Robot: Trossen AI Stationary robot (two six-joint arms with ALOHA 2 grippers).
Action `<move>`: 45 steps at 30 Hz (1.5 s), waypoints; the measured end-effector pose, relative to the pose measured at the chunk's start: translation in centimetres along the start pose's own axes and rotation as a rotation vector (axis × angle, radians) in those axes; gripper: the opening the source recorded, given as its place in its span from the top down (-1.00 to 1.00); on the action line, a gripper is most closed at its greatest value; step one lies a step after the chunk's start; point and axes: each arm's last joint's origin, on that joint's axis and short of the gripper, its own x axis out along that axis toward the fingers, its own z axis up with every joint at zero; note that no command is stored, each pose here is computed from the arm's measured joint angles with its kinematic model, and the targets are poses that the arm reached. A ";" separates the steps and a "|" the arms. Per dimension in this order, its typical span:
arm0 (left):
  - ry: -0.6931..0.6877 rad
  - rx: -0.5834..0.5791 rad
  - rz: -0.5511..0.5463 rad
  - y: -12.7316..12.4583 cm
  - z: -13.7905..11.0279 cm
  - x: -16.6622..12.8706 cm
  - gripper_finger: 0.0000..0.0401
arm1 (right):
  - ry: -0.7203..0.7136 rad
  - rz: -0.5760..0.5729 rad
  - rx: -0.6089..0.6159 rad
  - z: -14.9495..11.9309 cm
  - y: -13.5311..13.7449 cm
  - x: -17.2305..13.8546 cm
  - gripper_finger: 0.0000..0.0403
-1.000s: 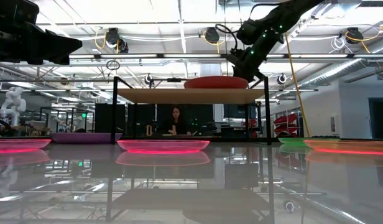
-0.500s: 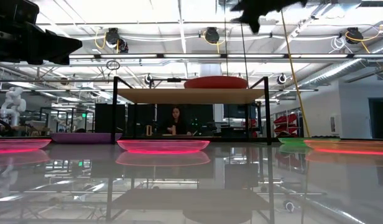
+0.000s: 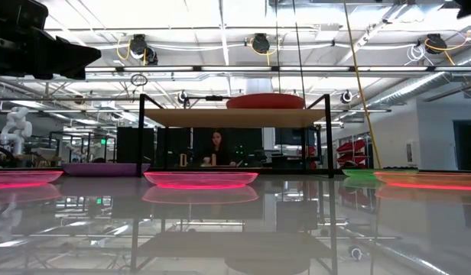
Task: Place and stack plates onto a shelf
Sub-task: Stack the violet plate on top of the orange plate on the shelf
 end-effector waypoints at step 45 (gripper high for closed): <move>0.488 0.109 0.646 4.7 11.3 2.2 0.82 | 0.156 -0.606 -0.407 -4.7 -5.1 2.1 0.23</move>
